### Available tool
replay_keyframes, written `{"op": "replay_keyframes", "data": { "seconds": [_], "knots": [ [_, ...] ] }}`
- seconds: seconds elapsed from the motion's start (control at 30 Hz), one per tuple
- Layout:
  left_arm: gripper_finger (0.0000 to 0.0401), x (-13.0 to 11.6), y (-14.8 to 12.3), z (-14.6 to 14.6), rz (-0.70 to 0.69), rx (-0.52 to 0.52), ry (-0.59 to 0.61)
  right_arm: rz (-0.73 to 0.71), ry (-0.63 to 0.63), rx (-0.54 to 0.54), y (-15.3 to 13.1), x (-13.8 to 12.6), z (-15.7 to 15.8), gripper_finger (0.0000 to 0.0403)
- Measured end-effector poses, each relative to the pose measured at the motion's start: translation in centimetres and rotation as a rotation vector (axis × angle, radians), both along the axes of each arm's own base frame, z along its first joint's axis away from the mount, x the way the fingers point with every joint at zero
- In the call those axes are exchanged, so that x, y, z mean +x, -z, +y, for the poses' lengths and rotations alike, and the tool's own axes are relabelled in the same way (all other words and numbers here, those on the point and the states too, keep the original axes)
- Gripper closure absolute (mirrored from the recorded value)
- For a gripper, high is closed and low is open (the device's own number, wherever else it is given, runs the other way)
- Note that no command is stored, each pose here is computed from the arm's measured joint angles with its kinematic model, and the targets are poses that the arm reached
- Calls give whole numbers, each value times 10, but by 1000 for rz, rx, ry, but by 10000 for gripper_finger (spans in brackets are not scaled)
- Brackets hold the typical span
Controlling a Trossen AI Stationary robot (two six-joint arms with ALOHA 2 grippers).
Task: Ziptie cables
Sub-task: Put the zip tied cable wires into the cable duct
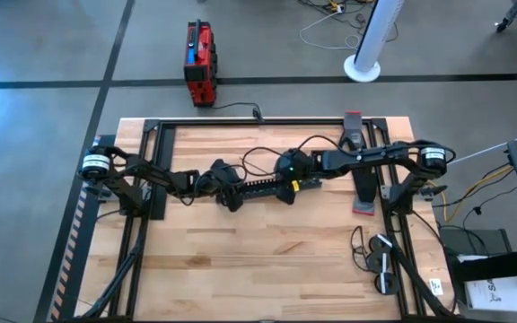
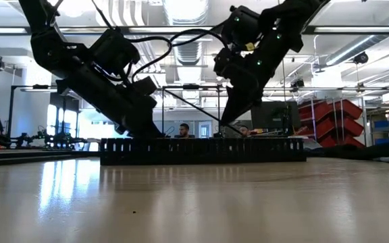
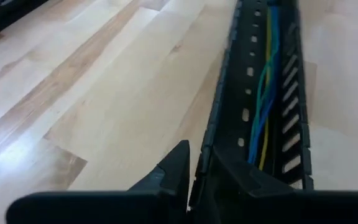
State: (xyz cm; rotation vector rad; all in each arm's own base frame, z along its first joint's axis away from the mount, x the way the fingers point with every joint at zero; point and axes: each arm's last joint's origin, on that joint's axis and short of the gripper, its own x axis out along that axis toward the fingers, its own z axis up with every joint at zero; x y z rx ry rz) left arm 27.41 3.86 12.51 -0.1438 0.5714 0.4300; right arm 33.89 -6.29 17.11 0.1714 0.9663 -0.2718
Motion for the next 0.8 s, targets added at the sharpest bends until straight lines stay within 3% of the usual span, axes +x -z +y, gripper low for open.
{"op": "replay_keyframes", "data": {
  "seconds": [0.17, 0.3, 0.57, 0.8],
  "knots": [
    [366, 0, -5, -1, -9, 14, 46, 1, 6, -3, 0, 0, -1, 403],
    [334, -2, -15, -3, -35, 10, 120, 1, -1, -2, 0, 0, -1, 403],
    [178, -9, -35, -8, -83, -31, 198, 2, -2, -5, 0, 0, -1, 403],
    [35, 2, -10, -7, -52, -48, 192, 5, 1, -1, 0, -1, -1, 403]
  ]
}}
